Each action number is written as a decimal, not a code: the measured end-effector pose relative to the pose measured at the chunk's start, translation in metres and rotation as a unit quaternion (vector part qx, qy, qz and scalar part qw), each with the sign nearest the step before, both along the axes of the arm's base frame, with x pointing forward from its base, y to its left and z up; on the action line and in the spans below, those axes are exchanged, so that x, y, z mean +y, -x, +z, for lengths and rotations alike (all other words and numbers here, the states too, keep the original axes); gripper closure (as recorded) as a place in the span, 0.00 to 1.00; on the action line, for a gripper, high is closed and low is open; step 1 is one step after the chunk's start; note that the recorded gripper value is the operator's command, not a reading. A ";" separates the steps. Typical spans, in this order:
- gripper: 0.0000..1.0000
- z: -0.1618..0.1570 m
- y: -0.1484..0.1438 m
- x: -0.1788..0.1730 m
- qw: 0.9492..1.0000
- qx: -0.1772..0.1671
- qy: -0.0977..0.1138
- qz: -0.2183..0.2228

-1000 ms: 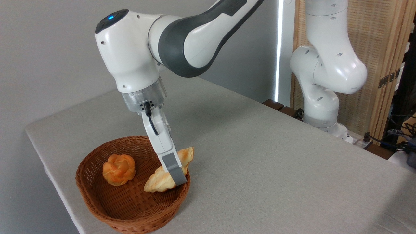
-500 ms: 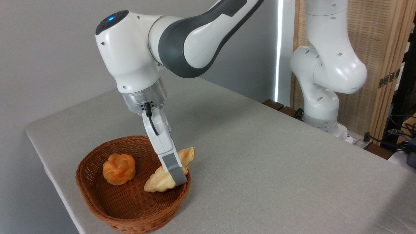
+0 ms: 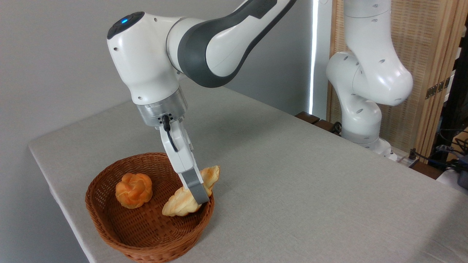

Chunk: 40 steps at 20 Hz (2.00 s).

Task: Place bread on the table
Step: 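Close the gripper on the end of the bread roll, then lift the bread roll out of the basket and carry it beside the basket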

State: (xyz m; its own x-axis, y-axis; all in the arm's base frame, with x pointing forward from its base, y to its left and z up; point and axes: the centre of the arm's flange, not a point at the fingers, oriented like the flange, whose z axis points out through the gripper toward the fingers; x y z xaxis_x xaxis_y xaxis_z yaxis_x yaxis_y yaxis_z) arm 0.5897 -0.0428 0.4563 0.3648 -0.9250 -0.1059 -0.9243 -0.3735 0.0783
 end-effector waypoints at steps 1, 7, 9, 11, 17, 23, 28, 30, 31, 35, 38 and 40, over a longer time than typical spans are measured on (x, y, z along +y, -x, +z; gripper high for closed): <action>0.57 0.000 0.000 0.000 1.000 0.000 0.000 0.000; 0.58 0.001 0.000 -0.002 1.000 0.000 0.010 0.003; 0.58 0.002 0.001 -0.004 1.000 0.000 0.021 0.008; 0.58 0.006 0.000 -0.005 1.000 -0.002 0.027 0.009; 0.58 0.030 -0.004 -0.010 0.998 -0.018 0.052 0.017; 0.57 0.090 0.021 -0.023 0.997 -0.018 0.078 0.010; 0.57 0.130 0.068 -0.045 0.996 -0.021 0.087 -0.015; 0.57 0.127 0.088 -0.062 0.996 -0.014 0.087 -0.034; 0.54 0.124 0.097 -0.070 0.995 -0.009 0.086 -0.043; 0.47 0.101 0.120 -0.087 0.995 0.017 0.082 -0.063; 0.35 0.082 0.122 -0.087 0.995 0.027 0.079 -0.062; 0.31 0.076 0.121 -0.087 0.995 0.026 0.079 -0.060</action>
State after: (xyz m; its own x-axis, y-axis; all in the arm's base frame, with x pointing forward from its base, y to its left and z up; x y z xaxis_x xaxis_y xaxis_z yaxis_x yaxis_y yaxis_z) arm 0.4683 -0.1297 0.5327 0.2483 -0.9682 0.0295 -0.9548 -0.2395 0.1759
